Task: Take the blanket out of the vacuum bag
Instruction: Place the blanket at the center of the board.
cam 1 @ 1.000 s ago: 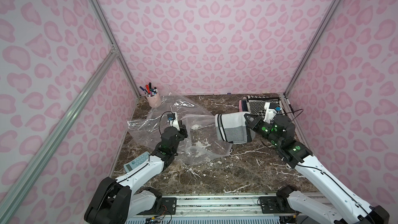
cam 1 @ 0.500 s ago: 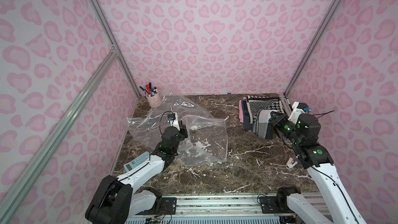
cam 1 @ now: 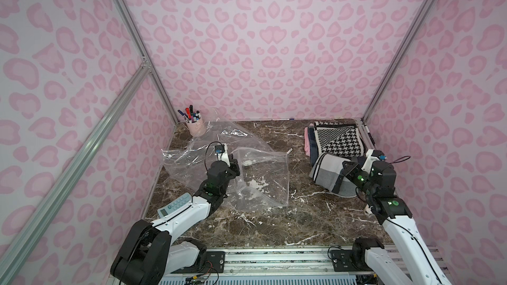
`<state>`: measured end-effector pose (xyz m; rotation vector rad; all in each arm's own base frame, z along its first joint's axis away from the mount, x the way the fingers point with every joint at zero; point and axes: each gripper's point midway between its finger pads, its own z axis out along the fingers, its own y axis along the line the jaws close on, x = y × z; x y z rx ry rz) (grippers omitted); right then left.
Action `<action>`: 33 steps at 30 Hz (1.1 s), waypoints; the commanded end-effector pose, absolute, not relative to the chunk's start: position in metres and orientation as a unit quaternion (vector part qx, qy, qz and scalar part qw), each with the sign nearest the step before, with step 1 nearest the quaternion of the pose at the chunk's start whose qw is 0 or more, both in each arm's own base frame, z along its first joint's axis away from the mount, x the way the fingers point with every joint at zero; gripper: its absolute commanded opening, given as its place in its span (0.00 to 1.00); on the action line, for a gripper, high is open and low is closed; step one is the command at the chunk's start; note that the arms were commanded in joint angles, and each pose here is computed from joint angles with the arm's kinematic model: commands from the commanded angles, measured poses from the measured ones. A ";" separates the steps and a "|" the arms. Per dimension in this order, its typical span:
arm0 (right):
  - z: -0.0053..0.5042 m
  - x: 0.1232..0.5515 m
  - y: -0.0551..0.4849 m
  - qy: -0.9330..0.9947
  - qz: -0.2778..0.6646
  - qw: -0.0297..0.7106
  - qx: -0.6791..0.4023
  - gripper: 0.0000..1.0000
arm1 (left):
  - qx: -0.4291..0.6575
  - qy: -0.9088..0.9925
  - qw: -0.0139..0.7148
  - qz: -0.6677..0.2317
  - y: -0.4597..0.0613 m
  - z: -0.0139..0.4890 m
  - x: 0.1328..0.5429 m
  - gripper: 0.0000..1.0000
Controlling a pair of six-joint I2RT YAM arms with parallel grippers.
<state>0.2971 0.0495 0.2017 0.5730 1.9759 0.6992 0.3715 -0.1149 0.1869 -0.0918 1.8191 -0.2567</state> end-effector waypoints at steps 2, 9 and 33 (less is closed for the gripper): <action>0.185 0.287 0.066 0.783 0.346 0.455 0.246 0.00 | -0.041 0.781 0.612 -0.113 -0.116 0.191 0.374 0.04; 0.161 0.259 0.077 0.788 0.356 0.434 0.254 0.00 | -0.040 0.783 0.607 -0.128 -0.122 0.186 0.377 0.04; 0.251 0.299 0.037 0.789 0.253 0.520 0.206 0.00 | -0.037 0.784 0.607 -0.128 -0.121 0.187 0.373 0.04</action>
